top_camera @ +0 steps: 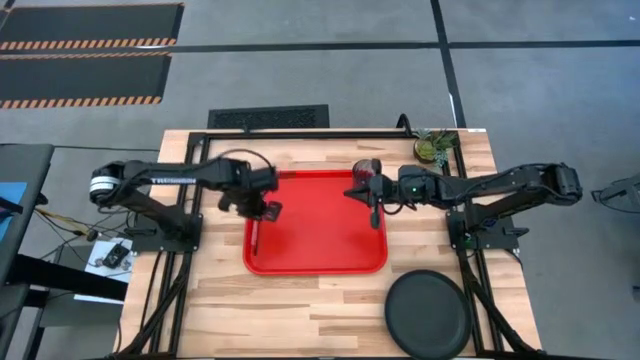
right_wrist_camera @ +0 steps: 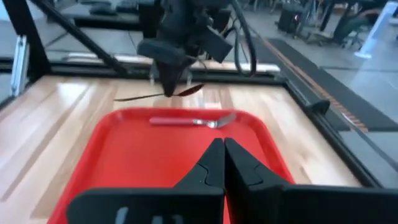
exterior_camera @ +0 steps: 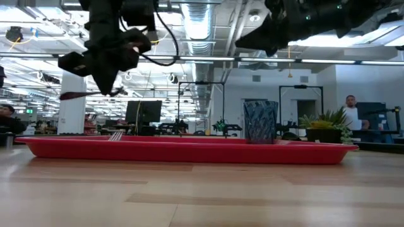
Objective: Pick and place plate/cup/fork/spoon on tray
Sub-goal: Put the black spoon on the red serving tray
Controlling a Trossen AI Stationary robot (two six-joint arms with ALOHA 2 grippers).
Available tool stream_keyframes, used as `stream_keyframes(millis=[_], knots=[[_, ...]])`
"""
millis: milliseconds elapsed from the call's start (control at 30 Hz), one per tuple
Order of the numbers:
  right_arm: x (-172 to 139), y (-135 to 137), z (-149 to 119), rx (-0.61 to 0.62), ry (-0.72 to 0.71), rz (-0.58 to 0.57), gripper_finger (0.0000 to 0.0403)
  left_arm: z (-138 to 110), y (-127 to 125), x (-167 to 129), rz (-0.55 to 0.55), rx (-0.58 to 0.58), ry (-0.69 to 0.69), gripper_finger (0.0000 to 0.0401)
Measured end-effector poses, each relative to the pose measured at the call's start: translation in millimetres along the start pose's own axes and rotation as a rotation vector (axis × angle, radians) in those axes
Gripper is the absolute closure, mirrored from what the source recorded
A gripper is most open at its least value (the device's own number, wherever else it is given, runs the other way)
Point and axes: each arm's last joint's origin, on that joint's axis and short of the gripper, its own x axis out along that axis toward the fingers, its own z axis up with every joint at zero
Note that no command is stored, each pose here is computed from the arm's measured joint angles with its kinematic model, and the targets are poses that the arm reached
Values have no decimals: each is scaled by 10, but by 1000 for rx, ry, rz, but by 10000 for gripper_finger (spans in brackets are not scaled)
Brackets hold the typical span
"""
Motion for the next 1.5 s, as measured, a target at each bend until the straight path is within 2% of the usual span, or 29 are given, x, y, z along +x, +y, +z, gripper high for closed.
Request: stream_keyframes(millis=[100,367,567,733,1500], knots=[[-3,8,-64,-2,56,6,390,13,-105,112,-1,-6,-34,401],[-12,13,-112,-79,107,20,390,273,-228,387,174,-2,-169,401],[-80,16,-130,-79,158,29,390,466,-171,561,234,-21,-119,401],[-107,48,-103,-74,148,40,390,496,-99,584,274,-25,-51,401],[-114,169,-102,-90,153,62,391,679,-57,714,246,-56,-45,396]])
